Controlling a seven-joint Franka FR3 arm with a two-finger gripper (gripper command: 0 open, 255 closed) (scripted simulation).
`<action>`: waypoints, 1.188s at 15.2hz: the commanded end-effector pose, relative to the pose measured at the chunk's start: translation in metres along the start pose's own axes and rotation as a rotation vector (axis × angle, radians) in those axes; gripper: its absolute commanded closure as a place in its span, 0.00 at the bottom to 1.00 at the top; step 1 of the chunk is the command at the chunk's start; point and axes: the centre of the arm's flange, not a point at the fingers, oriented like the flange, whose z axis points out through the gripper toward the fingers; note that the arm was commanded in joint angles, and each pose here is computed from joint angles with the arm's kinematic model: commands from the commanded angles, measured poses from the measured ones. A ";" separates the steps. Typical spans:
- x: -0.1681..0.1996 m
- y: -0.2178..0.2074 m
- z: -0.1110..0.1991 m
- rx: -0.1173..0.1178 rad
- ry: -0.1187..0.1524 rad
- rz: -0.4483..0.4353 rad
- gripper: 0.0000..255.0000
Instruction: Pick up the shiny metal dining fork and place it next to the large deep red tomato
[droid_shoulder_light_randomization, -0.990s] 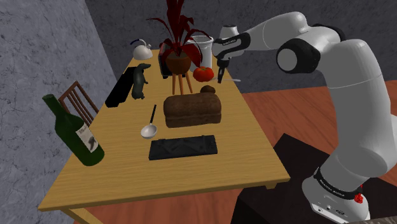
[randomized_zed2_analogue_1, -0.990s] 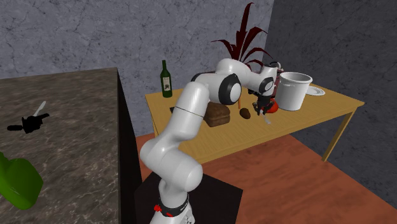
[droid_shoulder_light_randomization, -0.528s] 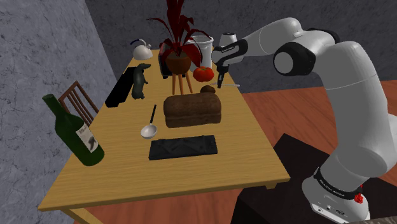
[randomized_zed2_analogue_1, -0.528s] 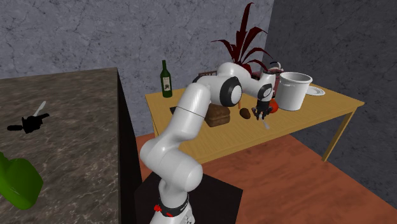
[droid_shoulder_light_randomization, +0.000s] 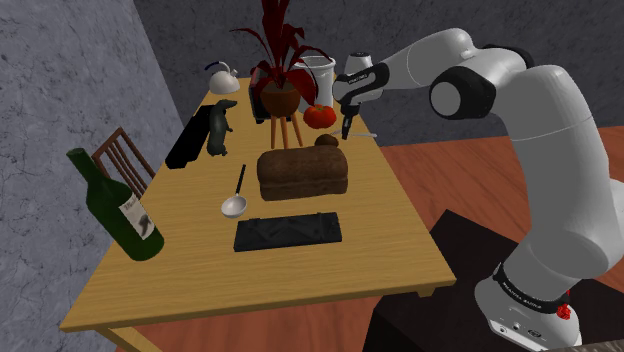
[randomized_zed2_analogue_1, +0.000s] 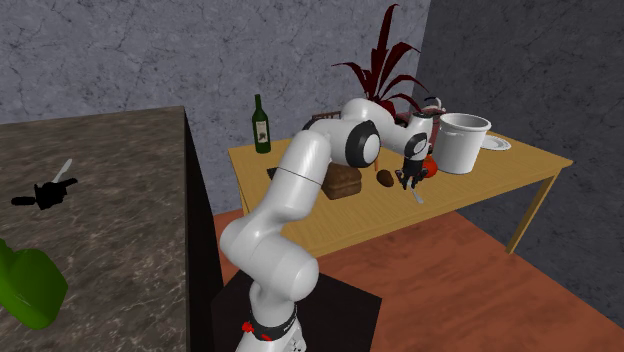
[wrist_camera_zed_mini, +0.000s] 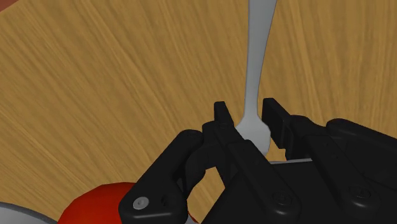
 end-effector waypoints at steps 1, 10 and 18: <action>0.000 0.000 0.000 0.000 0.000 0.000 0.00; 0.000 0.000 -0.050 0.000 0.000 0.000 0.00; 0.000 0.000 -0.050 0.000 0.000 0.000 0.00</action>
